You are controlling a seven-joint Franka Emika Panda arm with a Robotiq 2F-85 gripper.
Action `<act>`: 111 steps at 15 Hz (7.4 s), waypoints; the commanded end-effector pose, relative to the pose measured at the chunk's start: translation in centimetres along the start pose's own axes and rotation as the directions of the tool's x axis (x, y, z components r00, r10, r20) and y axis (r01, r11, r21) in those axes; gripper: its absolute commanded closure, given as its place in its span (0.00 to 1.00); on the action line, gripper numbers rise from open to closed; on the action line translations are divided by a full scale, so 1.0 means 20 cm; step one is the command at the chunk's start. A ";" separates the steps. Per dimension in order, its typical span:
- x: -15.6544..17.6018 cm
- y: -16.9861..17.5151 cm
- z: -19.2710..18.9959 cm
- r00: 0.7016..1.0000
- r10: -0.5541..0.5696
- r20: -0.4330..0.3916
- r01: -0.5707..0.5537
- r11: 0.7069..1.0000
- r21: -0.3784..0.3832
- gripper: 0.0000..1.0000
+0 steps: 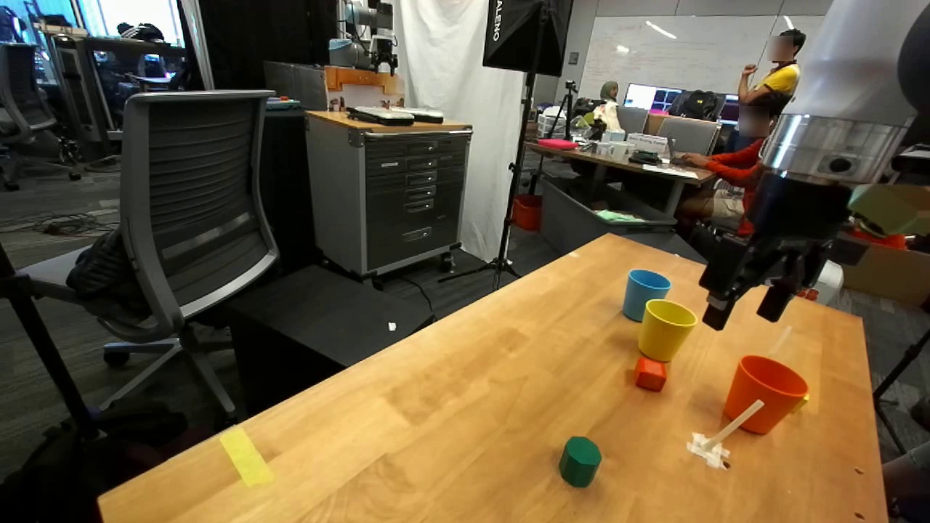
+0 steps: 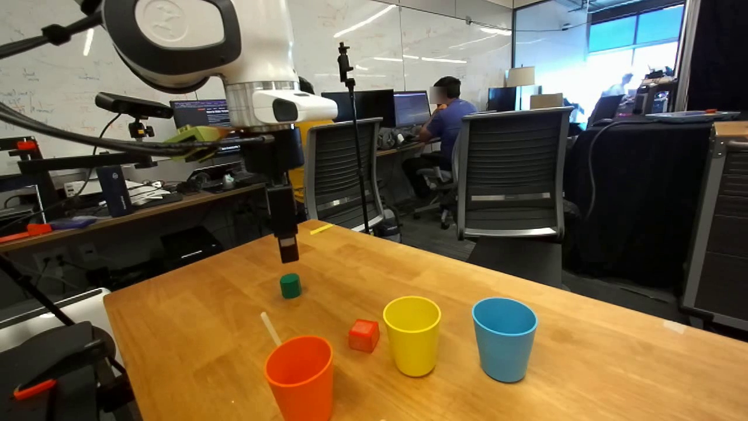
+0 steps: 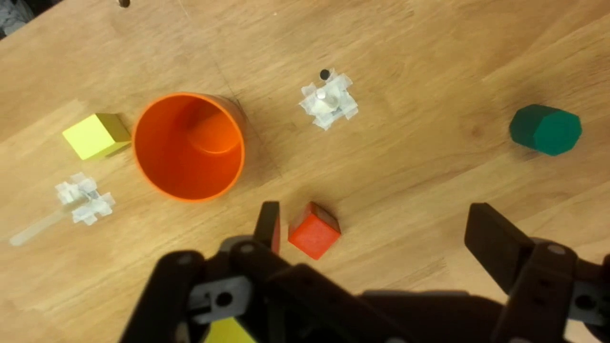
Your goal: Place the orange cup inside the yellow cup, put the blue cup inside the orange cup
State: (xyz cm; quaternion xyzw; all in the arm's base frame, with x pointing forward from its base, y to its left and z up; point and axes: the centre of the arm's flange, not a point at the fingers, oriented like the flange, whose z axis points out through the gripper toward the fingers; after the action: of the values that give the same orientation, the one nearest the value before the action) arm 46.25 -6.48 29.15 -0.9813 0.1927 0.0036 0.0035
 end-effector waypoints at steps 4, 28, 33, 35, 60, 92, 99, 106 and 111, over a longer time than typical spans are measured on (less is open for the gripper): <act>0.06 0.15 0.15 0.996 0.082 0.036 -0.082 0.996 -0.021 0.00; 0.15 0.28 0.55 0.985 0.143 0.100 -0.138 0.989 -0.058 0.81; 0.16 0.27 0.54 0.985 0.139 0.106 -0.134 0.990 -0.054 1.00; 0.15 0.26 0.50 0.985 0.125 0.116 -0.121 0.992 -0.042 0.99; 0.47 0.20 -0.35 0.988 0.154 -0.021 -0.154 0.988 -0.001 0.99; 0.69 0.25 0.18 0.970 0.236 -0.056 -0.236 0.972 0.008 0.99; 0.61 0.36 0.22 0.965 0.256 -0.059 -0.258 0.966 -0.027 0.99; 0.66 0.39 0.26 0.957 0.268 -0.108 -0.268 0.963 0.016 0.99; 0.68 0.31 0.32 0.959 0.267 -0.098 -0.262 0.963 0.058 0.99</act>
State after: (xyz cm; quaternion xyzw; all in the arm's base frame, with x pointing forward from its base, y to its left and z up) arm 55.92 -17.72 23.37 -0.9440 0.3270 -0.0435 -0.0023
